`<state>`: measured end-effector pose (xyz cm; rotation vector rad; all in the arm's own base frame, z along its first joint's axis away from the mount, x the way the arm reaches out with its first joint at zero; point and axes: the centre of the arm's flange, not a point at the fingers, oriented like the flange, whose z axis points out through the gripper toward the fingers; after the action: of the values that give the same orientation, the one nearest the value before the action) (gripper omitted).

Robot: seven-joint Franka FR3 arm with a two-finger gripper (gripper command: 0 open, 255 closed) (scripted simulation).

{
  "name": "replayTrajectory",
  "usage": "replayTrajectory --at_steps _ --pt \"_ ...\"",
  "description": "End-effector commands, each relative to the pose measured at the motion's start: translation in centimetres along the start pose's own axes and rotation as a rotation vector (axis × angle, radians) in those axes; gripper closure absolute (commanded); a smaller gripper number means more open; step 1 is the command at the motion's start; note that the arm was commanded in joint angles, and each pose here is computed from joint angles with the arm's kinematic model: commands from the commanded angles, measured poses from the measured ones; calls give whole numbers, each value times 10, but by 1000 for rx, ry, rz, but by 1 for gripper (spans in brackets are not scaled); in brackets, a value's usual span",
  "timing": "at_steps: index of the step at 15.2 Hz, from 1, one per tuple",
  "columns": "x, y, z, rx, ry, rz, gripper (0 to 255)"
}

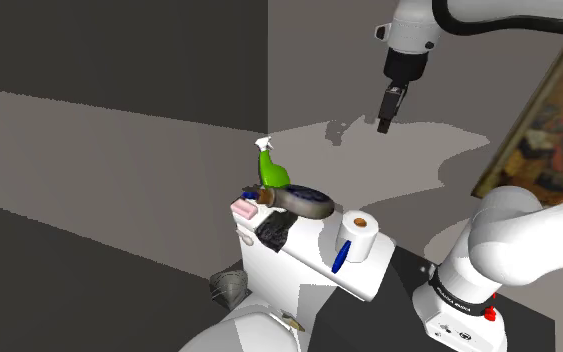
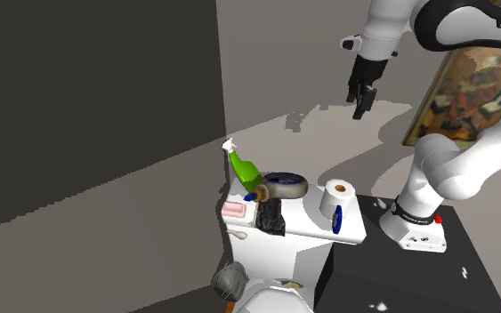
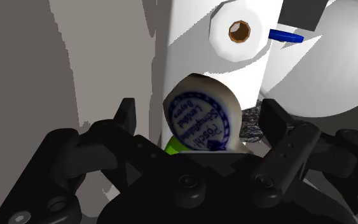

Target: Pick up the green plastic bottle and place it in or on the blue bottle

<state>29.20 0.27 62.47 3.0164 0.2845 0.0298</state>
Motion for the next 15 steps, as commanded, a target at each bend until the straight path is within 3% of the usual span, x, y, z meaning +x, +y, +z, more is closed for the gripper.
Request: replayTrajectory --at_steps 1,15 --pt "0 0 0 0 0 0 0" --pt "145 -56 90 -46 63 440 0"
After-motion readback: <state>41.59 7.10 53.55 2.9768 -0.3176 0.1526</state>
